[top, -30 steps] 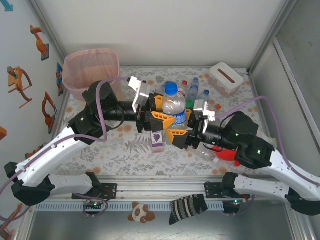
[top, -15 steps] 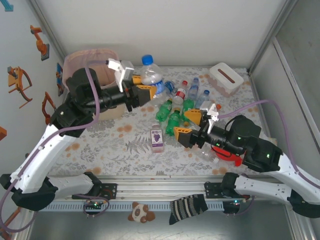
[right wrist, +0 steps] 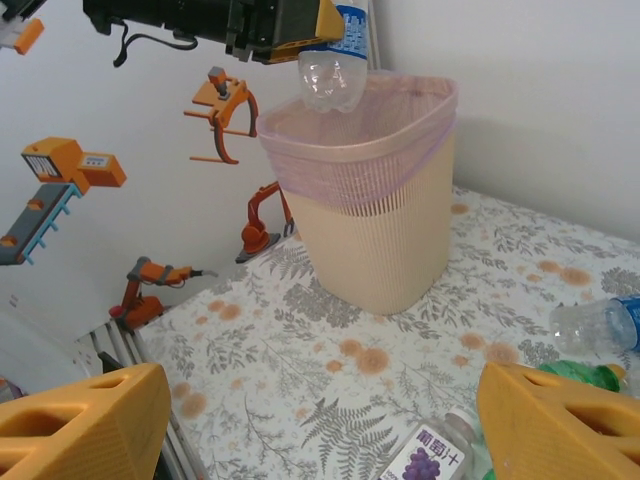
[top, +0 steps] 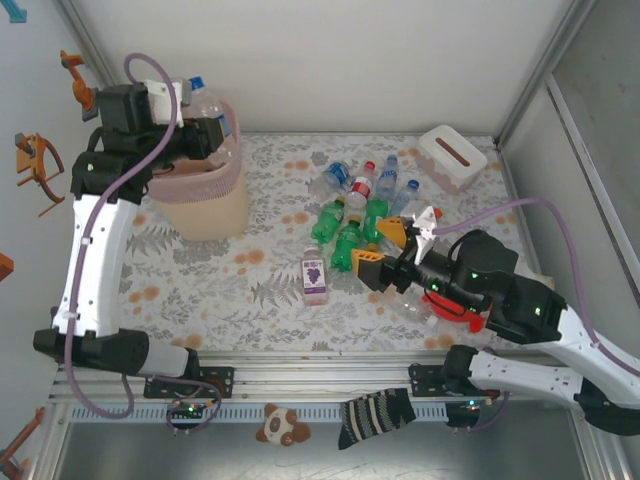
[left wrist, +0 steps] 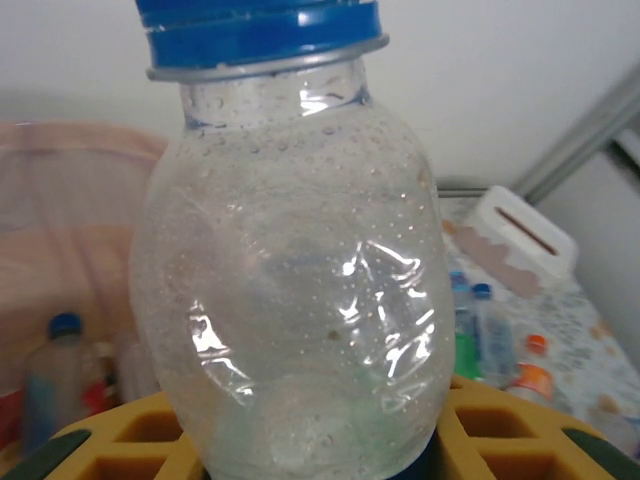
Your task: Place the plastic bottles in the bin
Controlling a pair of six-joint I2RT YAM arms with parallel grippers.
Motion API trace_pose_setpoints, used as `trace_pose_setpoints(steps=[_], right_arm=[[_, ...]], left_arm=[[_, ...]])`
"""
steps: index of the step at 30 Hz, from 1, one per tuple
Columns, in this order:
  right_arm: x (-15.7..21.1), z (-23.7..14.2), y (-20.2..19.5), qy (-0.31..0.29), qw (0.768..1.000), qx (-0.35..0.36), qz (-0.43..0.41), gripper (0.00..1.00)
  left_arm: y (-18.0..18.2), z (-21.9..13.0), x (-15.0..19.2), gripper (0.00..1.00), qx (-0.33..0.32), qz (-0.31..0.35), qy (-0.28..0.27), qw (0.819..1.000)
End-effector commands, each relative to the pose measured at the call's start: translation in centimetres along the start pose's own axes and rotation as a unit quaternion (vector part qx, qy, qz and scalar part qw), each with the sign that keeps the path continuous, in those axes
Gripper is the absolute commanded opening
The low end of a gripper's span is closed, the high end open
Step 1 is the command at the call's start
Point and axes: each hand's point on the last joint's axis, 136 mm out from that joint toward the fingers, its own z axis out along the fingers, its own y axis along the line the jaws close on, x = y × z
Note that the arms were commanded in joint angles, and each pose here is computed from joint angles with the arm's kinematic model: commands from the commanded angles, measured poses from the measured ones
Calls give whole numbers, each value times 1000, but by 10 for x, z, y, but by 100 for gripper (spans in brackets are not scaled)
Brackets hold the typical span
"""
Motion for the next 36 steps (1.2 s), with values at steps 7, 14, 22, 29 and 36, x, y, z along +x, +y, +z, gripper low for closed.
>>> trace_pose_setpoints(steps=[7, 14, 22, 29, 36], right_arm=[[-16, -7, -1, -13, 1000, 9, -2, 79], [-16, -7, -1, -13, 1000, 10, -2, 80], [-11, -1, -2, -5, 1000, 13, -4, 79], [-9, 3, 0, 3, 1000, 9, -4, 79], [-8, 2, -1, 4, 1000, 11, -4, 79]], left_arm=[[98, 31, 15, 40, -121, -6, 93, 988], [131, 64, 50, 40, -158, 0, 184, 970], [152, 103, 108, 40, -160, -6, 290, 943], [170, 131, 154, 43, -173, -8, 362, 916], [183, 148, 190, 47, -177, -19, 414, 893]])
